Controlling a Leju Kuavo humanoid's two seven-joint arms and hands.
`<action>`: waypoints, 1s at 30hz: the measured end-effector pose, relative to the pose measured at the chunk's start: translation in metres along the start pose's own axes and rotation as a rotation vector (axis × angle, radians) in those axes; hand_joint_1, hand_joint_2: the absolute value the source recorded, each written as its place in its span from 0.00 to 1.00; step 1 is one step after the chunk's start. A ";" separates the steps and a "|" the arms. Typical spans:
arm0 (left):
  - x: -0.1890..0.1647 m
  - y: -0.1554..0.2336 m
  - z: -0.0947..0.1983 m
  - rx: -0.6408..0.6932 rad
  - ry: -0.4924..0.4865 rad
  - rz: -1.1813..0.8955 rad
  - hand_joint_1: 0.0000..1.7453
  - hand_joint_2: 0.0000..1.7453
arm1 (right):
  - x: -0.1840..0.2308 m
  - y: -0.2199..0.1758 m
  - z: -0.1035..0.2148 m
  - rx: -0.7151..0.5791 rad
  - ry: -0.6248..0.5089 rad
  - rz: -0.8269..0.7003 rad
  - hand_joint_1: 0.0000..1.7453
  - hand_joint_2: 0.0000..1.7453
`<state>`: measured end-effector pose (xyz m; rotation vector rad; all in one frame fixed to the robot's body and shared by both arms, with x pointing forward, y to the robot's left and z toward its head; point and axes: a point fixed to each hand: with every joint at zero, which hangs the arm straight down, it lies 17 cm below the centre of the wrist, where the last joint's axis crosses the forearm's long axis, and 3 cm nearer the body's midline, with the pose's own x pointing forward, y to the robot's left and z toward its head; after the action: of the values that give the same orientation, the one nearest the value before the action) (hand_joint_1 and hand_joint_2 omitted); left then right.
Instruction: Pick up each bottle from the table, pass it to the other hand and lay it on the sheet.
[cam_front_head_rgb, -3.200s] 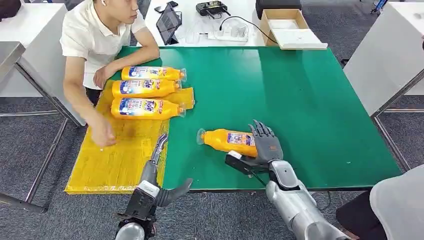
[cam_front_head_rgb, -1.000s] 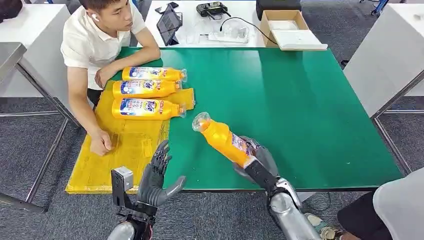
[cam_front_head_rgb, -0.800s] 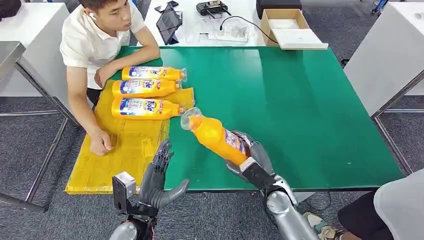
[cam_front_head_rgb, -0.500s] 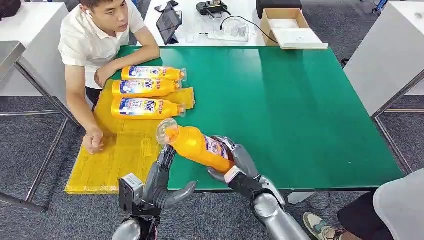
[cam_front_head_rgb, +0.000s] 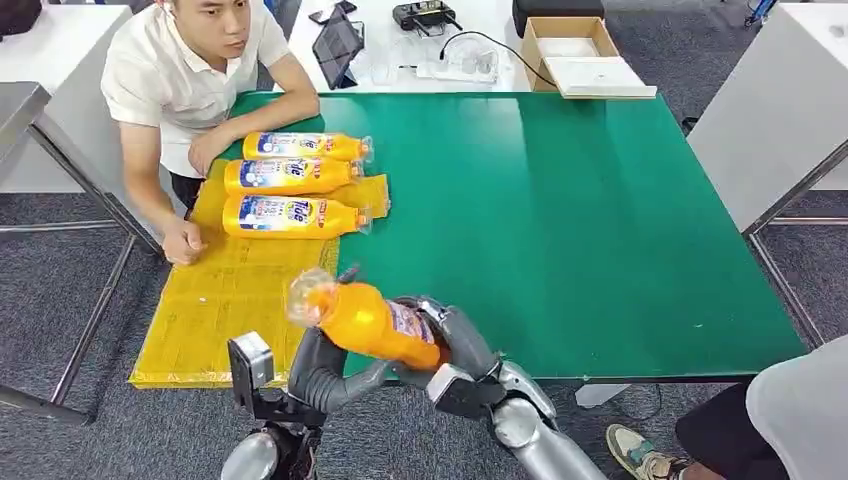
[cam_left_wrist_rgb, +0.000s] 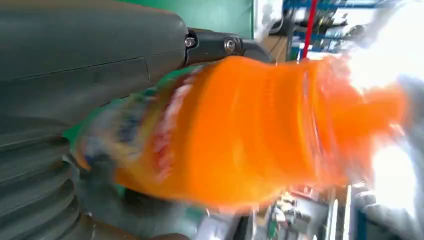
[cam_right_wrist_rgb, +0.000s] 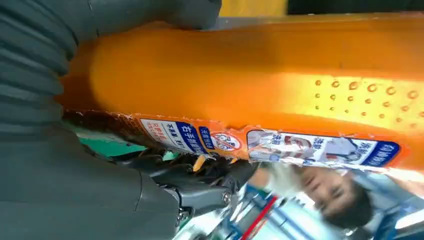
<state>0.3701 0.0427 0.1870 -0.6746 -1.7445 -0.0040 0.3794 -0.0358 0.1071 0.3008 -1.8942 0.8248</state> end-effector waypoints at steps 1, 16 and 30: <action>0.000 0.001 -0.002 0.002 0.000 0.000 0.00 1.00 | 0.003 0.004 -0.002 0.005 -0.007 -0.006 1.00 1.00; -0.021 0.002 -0.016 0.005 0.039 -0.122 1.00 1.00 | 0.006 0.025 -0.008 0.049 -0.011 -0.032 0.13 1.00; -0.028 0.024 -0.016 0.051 0.101 0.049 1.00 1.00 | -0.005 0.037 -0.003 0.064 0.018 0.057 0.00 0.00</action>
<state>0.3982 0.0454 0.1583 -0.6684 -1.6257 0.0401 0.3638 -0.0073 0.0883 0.2788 -1.8696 0.9247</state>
